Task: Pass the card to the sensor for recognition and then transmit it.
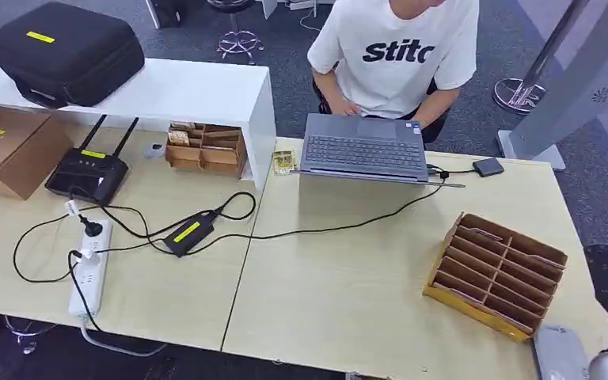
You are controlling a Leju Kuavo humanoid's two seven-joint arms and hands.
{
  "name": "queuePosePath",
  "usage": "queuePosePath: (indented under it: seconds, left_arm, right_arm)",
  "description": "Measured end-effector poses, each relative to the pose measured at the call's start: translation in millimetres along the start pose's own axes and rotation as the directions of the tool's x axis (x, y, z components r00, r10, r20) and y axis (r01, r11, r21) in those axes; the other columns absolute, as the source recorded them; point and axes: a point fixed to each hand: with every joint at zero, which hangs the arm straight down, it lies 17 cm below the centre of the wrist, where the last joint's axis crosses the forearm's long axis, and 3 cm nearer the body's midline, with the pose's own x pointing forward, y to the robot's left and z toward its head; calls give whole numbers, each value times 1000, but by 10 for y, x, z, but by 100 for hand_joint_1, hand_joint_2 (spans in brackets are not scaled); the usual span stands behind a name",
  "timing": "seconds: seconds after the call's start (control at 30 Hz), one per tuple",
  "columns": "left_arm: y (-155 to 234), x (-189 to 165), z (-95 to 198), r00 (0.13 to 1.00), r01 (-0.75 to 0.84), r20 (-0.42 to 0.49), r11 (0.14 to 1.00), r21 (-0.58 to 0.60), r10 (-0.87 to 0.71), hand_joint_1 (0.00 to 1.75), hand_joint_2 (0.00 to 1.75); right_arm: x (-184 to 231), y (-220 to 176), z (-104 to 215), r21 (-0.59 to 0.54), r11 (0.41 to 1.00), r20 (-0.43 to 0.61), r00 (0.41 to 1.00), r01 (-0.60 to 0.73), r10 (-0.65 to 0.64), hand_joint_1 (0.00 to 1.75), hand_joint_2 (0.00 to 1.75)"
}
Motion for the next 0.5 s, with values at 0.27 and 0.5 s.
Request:
queuePosePath:
  seconds: [0.27,0.5]
  left_arm:
    - [50,-47,-16,1000,-19,-1,1000,1,19,0,175]
    - [67,-121,-24,1000,-16,-10,1000,0,16,0,175]
  right_arm:
    - [358,-17,-146,154,982,186,980,-105,76,175,175]
    - [513,-101,-234,196,969,290,953,-153,92,175,175]
